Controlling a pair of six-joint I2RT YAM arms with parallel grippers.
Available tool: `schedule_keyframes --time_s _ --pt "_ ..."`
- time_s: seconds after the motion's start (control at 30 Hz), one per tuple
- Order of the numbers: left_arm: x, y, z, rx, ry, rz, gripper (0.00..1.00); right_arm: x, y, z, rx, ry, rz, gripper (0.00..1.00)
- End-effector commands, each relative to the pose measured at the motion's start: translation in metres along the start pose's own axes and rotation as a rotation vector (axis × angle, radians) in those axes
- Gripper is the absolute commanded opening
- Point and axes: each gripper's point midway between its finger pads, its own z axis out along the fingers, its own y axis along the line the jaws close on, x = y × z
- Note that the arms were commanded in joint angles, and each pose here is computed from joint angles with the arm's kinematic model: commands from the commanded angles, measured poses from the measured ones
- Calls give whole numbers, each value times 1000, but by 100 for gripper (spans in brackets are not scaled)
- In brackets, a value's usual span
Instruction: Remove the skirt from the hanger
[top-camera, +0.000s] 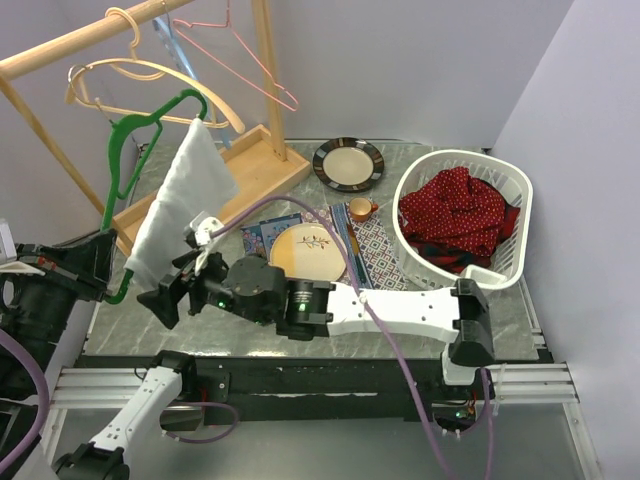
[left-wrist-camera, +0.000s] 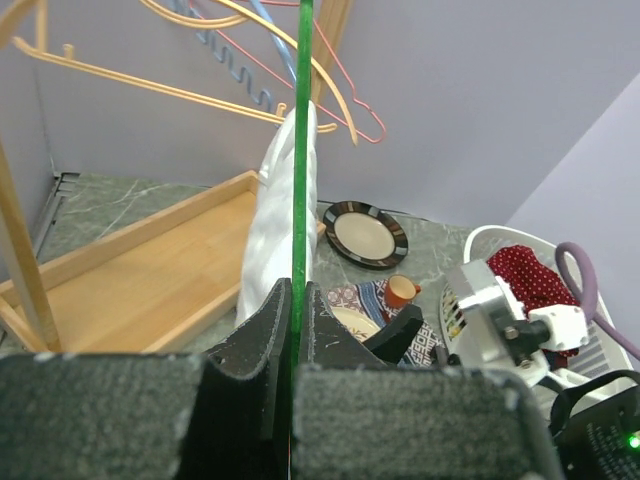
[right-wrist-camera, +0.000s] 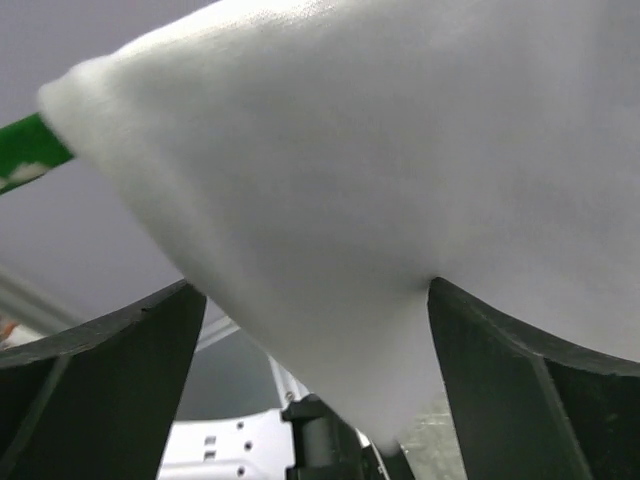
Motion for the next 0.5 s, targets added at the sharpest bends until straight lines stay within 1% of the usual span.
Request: schedule_keyframes --time_s 0.0,0.03,0.1,0.13,0.2,0.23,0.3,0.33,0.4,0.43,0.47 --pt "-26 -16 -6 72 -102 -20 1 -32 -29 4 205 -96 -40 89" --pt "-26 -14 -7 63 -105 -18 1 -25 -33 3 220 -83 -47 73" --pt "-25 -10 -6 46 -106 -11 1 -32 -39 -6 247 -106 -38 44" --pt "-23 -8 -6 35 -103 -7 1 -23 -43 -9 251 -103 -41 29" --pt "-23 -2 -5 7 -104 3 1 -29 -45 -17 245 -115 -46 16" --pt "-24 -1 -6 1 -111 4 1 -23 -48 -20 252 -103 -58 0" --pt "-26 3 -6 -22 -118 4 1 -27 -53 -28 273 -111 -65 0" --pt "-29 3 -8 -26 -129 5 1 -21 -61 -31 298 -103 -67 0" --pt "-32 8 -7 -52 -142 9 1 -29 -64 -42 307 -117 -65 0" --pt "-33 10 -8 -63 -149 11 1 -24 -72 -48 332 -111 -65 0" --pt "-34 12 -8 -72 -154 19 1 -37 -72 -58 336 -135 -53 0"
